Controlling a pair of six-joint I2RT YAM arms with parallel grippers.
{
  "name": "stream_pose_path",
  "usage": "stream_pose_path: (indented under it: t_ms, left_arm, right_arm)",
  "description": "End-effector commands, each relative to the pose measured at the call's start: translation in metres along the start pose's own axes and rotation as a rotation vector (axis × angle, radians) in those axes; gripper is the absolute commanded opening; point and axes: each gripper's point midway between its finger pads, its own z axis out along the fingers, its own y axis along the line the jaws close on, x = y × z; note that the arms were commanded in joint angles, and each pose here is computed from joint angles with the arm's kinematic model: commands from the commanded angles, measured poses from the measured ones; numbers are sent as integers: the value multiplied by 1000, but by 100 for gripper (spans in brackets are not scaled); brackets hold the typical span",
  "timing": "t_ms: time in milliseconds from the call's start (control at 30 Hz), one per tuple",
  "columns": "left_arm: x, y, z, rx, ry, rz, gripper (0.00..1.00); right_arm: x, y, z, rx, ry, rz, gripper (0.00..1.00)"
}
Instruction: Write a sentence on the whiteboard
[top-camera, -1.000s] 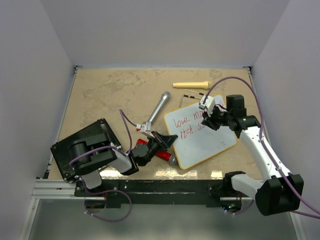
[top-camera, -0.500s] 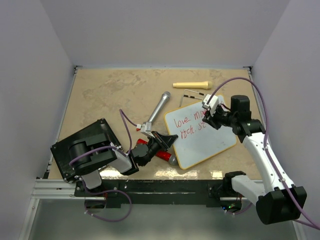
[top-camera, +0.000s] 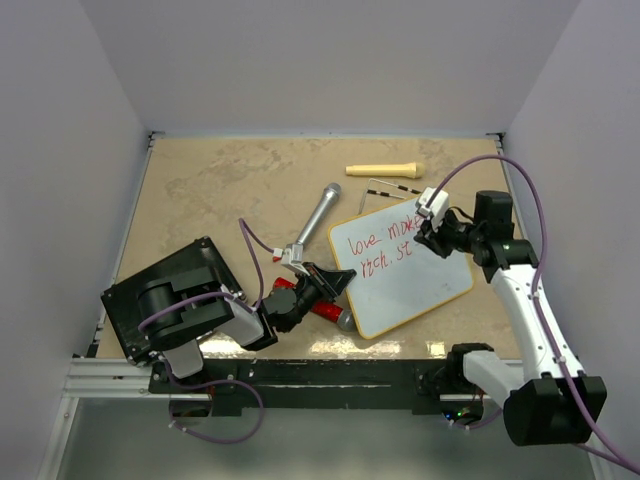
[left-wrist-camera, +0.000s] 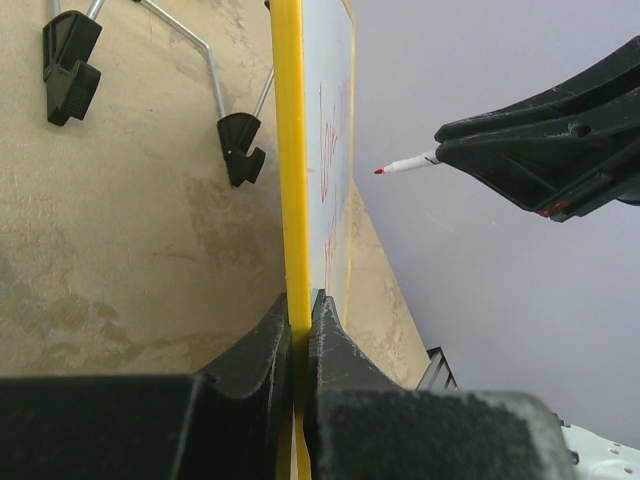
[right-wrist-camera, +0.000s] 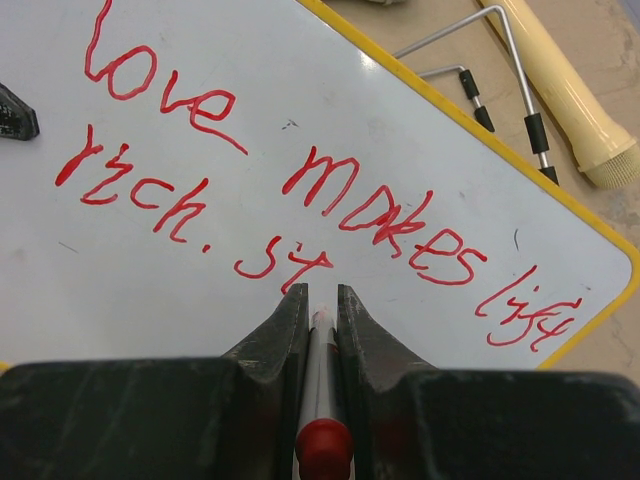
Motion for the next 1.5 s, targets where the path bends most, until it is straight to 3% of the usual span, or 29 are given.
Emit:
stream_pose_path:
  t_ms: [0,533,900,1467]
  left_arm:
    - [3,2,-4,26,16,130,0]
    - [5,2,-3,30,21,128,0]
    - [8,2,-1,29,28,128,0]
    - [8,1,0,32,29,129,0]
  right_arm:
    - [-15,-1,-7,-34,-48,-53,0]
    - [0,-2,4,-104,-31,-15,0]
    - [-9,-20,8,-9,-65,18,0]
    - [8,-19,20,-27,-12,42,0]
